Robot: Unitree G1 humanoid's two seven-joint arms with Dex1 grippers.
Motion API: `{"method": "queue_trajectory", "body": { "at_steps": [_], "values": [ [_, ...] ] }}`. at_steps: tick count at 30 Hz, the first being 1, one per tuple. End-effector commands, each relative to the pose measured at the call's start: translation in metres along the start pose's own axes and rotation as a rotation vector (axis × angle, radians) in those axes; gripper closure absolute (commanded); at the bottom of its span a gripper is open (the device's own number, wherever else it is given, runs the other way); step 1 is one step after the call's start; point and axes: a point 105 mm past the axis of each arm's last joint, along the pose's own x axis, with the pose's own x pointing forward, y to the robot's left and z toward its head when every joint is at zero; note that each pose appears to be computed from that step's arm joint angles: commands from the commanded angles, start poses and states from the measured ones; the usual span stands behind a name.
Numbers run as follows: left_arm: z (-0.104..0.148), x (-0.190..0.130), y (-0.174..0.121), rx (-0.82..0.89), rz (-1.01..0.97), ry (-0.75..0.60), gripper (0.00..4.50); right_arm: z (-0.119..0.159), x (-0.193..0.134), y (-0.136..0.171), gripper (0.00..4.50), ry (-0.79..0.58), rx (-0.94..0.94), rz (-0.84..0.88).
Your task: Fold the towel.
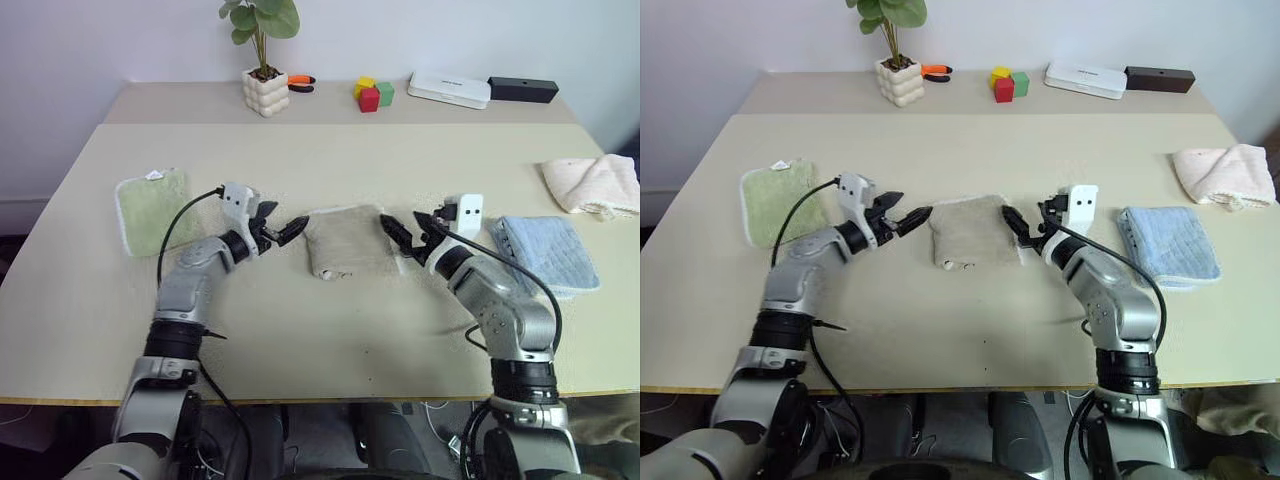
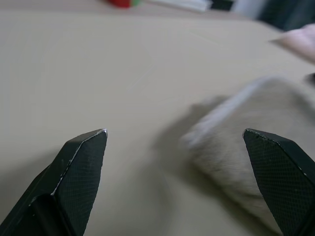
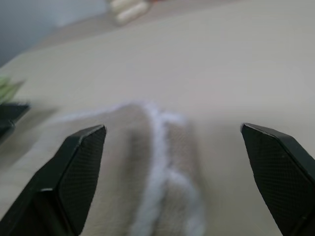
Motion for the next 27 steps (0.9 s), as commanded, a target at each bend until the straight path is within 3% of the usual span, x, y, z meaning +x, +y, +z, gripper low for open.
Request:
{"method": "queue_trajectory", "body": {
  "at_steps": [1, 7, 11, 14, 17, 24, 27],
  "values": [
    [0.036, -0.017, -0.020, 0.058, -0.182, -0.076, 0.00, 0.010, 0.004, 0.011, 0.06, 0.043, -0.056, 0.054],
    [0.043, -0.049, -0.031, 0.136, -0.323, 0.017, 0.00, -0.010, 0.015, -0.001, 0.06, 0.185, -0.110, -0.031],
    [0.037, -0.064, -0.034, 0.155, -0.346, 0.074, 0.00, -0.042, 0.013, 0.000, 0.06, 0.337, -0.096, -0.010],
    [0.039, -0.062, -0.035, 0.153, -0.326, 0.051, 0.00, -0.047, 0.012, 0.008, 0.06, 0.374, -0.061, 0.042],
    [0.040, -0.057, -0.037, 0.155, -0.297, 0.021, 0.00, -0.043, 0.009, 0.033, 0.83, 0.403, 0.078, 0.187],
    [0.037, -0.047, -0.037, 0.158, -0.256, -0.021, 0.00, -0.025, 0.010, 0.046, 4.33, 0.348, 0.214, 0.255],
    [0.036, -0.044, -0.036, 0.160, -0.252, -0.028, 0.00, -0.016, 0.013, 0.037, 4.49, 0.291, 0.278, 0.211]
  ]
}}
